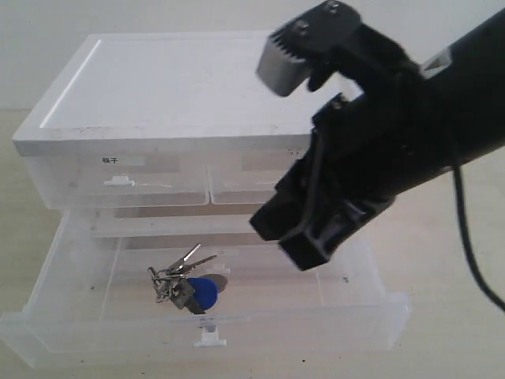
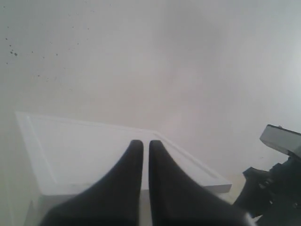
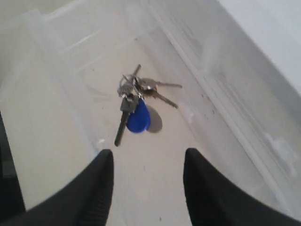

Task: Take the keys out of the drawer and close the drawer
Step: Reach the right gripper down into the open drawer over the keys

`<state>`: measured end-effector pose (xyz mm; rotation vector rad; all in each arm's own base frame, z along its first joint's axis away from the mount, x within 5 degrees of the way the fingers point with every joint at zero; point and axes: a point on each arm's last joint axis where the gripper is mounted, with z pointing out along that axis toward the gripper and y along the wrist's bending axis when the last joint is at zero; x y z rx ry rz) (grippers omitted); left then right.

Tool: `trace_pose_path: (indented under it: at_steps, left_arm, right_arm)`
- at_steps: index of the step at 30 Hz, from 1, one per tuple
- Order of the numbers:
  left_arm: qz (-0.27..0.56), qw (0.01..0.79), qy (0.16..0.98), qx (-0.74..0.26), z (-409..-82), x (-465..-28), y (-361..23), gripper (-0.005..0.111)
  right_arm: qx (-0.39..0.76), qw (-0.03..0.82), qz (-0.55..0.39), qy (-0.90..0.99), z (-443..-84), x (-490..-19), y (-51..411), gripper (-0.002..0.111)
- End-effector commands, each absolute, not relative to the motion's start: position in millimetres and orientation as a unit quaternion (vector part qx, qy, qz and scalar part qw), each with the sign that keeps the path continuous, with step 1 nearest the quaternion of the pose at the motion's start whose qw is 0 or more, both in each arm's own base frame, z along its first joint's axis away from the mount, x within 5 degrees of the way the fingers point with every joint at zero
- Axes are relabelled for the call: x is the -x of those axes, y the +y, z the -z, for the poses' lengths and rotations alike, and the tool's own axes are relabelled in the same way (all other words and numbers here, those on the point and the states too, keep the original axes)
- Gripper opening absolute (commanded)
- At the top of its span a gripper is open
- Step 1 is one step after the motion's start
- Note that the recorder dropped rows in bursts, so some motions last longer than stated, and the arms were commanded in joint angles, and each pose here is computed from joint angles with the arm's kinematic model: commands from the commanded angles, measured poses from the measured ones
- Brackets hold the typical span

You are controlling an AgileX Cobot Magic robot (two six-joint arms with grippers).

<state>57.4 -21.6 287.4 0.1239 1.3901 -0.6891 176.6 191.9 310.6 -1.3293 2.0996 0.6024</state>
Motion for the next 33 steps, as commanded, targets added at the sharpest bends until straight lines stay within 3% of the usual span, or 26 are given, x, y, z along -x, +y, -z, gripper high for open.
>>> trace_pose_path:
  at_steps: [1,8,10,11,12,19,25,33]
  left_arm:
    - [0.310,0.709,0.629,-0.070,-283.8,-56.8,-23.8,0.004]
    - [0.286,0.695,0.655,-0.075,-259.0,-61.3,-25.7,0.004]
    - [0.280,0.692,0.661,-0.075,-253.5,-62.2,-25.6,0.004]
    - [0.278,0.690,0.664,-0.076,-250.3,-62.5,-25.9,0.004]
    - [0.277,0.689,0.665,-0.077,-249.5,-62.6,-26.0,0.004]
    - [0.279,0.685,0.668,-0.081,-247.0,-62.4,-27.0,0.004]
    - [0.279,0.685,0.668,-0.082,-247.0,-62.3,-27.2,0.004]
    - [0.281,0.684,0.668,-0.083,-246.9,-62.2,-27.5,0.004]
  right_arm:
    - [0.520,0.339,-0.209,0.755,-303.5,-175.2,227.6,0.042]
    - [0.584,0.281,-0.092,0.756,-268.4,-189.3,273.6,0.043]
    - [0.580,0.273,-0.094,0.761,-266.9,-190.9,282.8,0.050]
    - [0.554,0.267,-0.104,0.781,-266.9,-195.4,289.8,0.060]
    - [0.545,0.262,-0.105,0.789,-265.8,-197.1,292.3,0.061]
    - [0.547,0.217,-0.090,0.803,-225.0,-209.2,310.5,0.060]
    - [0.536,0.240,-0.103,0.803,-224.1,-212.6,315.6,0.060]
    - [0.545,0.192,-0.083,0.812,-189.4,-215.8,320.6,0.060]
